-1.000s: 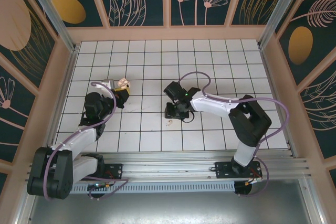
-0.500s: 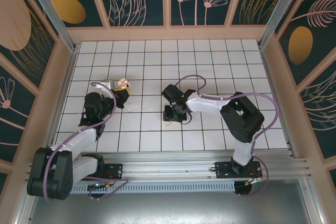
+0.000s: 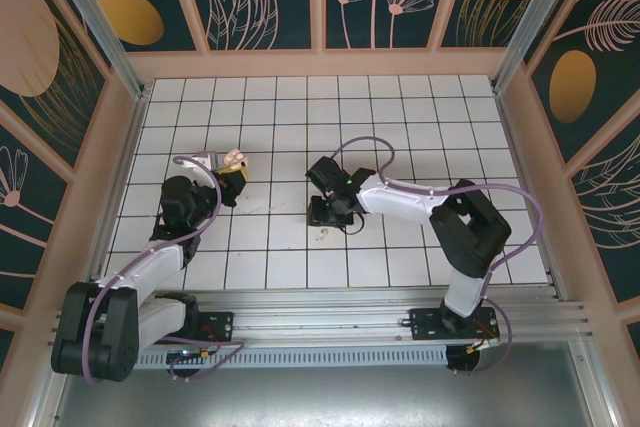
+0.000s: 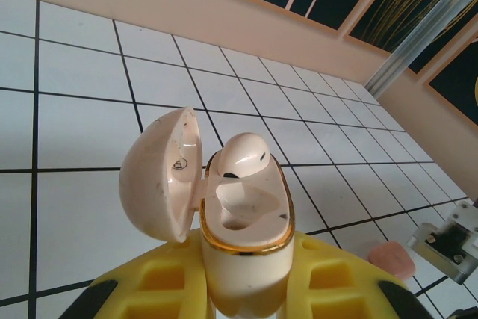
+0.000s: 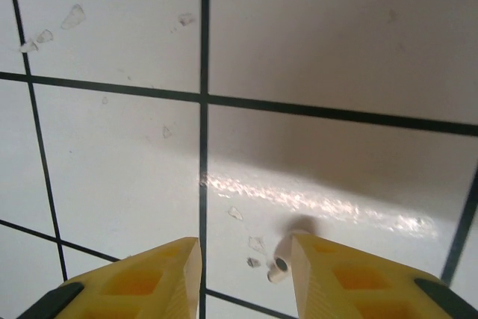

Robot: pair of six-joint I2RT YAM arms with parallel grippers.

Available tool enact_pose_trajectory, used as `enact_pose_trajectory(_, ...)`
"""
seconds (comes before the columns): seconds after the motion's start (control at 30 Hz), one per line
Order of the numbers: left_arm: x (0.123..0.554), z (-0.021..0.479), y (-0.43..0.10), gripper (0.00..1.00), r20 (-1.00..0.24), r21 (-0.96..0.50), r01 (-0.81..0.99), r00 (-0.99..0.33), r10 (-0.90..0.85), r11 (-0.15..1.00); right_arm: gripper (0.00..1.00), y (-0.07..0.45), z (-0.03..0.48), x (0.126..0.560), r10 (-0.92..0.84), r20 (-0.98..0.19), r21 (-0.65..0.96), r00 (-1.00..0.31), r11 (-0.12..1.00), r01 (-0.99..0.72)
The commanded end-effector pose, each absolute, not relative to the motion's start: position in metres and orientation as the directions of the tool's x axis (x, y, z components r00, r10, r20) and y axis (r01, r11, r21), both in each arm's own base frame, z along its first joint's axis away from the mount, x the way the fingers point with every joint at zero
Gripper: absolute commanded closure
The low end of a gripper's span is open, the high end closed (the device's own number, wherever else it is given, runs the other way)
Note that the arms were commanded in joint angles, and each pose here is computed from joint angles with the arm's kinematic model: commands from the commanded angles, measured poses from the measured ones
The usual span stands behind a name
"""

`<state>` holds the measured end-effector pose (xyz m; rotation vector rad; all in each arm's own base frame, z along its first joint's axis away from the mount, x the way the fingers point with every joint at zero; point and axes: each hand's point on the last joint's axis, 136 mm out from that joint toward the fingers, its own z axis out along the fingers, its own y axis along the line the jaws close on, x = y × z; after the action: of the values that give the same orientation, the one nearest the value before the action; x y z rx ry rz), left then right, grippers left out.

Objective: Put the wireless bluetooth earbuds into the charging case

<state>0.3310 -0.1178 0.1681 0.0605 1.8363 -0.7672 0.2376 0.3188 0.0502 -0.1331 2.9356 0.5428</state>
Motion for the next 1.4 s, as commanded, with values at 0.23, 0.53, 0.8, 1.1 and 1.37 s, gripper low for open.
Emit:
enact_pose_trajectory(0.23, 0.337, 0.187, -0.118, 0.91, -0.882, -0.445, 0.422, -0.359, -0.305, 0.790, 0.63, 0.311, 0.027, 0.217, -0.051, -0.099, 0.316, -0.994, 0.946, -0.080)
enact_pose_trajectory(0.53, 0.337, 0.188, -0.117, 0.92, -0.885, -0.438, 0.420, -0.355, -0.300, 0.795, 0.65, 0.331, 0.028, 0.231, -0.098, -0.136, 0.332, -0.986, 0.933, -0.139)
enact_pose_trajectory(0.8, 0.338, 0.189, -0.117, 0.92, -0.887, -0.435, 0.419, -0.353, -0.298, 0.797, 0.65, 0.336, 0.044, 0.242, -0.105, -0.203, 0.336, -0.973, 0.926, -0.170)
enact_pose_trajectory(1.1, 0.339, 0.190, -0.118, 0.92, -0.886, -0.438, 0.422, -0.354, -0.300, 0.794, 0.65, 0.322, 0.040, 0.231, -0.092, -0.163, 0.282, -0.982, 0.950, -0.136)
enact_pose_trajectory(1.37, 0.337, 0.189, -0.117, 0.92, -0.886, -0.435, 0.421, -0.355, -0.297, 0.796, 0.65, 0.319, 0.027, 0.228, -0.096, -0.138, 0.250, -0.986, 0.960, -0.129)
